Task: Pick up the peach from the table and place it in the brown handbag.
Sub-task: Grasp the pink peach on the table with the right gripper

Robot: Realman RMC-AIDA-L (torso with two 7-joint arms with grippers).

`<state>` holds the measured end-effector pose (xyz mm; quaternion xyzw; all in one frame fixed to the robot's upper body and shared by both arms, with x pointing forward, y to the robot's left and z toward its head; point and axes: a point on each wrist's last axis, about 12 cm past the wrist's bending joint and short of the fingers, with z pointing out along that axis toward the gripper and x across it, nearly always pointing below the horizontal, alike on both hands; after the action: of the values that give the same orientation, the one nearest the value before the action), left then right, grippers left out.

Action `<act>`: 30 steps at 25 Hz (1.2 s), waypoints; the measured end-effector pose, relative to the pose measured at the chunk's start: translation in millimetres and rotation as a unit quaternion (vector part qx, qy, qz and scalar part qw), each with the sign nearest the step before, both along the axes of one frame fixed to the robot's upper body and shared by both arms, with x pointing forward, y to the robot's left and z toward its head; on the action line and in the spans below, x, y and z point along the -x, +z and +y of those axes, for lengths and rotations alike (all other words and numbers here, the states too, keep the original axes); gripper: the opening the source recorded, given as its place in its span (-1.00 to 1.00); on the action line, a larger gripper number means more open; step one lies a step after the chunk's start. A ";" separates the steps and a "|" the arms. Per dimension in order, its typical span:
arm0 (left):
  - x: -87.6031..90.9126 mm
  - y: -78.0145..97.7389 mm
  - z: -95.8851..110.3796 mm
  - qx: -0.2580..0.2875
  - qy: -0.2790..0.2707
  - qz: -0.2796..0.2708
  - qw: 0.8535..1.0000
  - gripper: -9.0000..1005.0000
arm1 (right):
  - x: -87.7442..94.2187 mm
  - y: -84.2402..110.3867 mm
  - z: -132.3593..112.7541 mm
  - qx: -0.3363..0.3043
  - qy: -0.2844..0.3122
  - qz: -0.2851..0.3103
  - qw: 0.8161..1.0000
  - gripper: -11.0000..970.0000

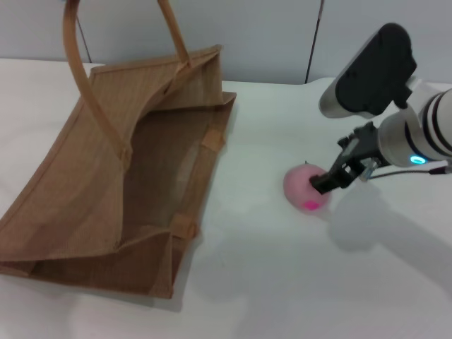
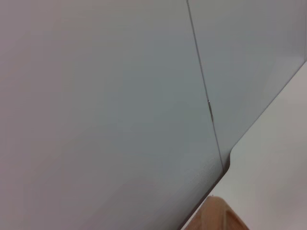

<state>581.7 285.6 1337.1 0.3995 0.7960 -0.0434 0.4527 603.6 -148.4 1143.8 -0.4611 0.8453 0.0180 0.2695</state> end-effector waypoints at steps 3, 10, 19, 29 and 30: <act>0.0 1.0 -1.0 -0.001 -0.002 0.000 1.000 -0.77 | -2.0 -4.5 0.8 0.011 -0.001 0.012 1.000 0.84; -0.5 2.2 -1.3 -0.002 -0.001 -0.002 1.000 -0.77 | -5.3 -4.1 6.3 0.011 -0.001 0.020 1.000 0.84; -0.9 1.6 1.6 -0.010 0.009 0.000 1.000 -0.77 | 3.8 6.2 24.5 -0.017 0.030 0.044 0.998 0.84; 0.0 3.4 2.2 -0.013 0.011 -0.004 1.000 -0.77 | 8.0 7.8 27.6 -0.028 0.034 0.050 0.998 0.84; 0.2 3.9 2.2 -0.013 0.011 -0.005 1.000 -0.77 | 7.9 6.4 27.1 -0.026 0.034 0.051 0.998 0.84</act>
<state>581.5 287.8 1341.0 0.3970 0.7984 -0.0260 0.4520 595.7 -121.3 1150.2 -0.4805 0.8410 0.0725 0.2376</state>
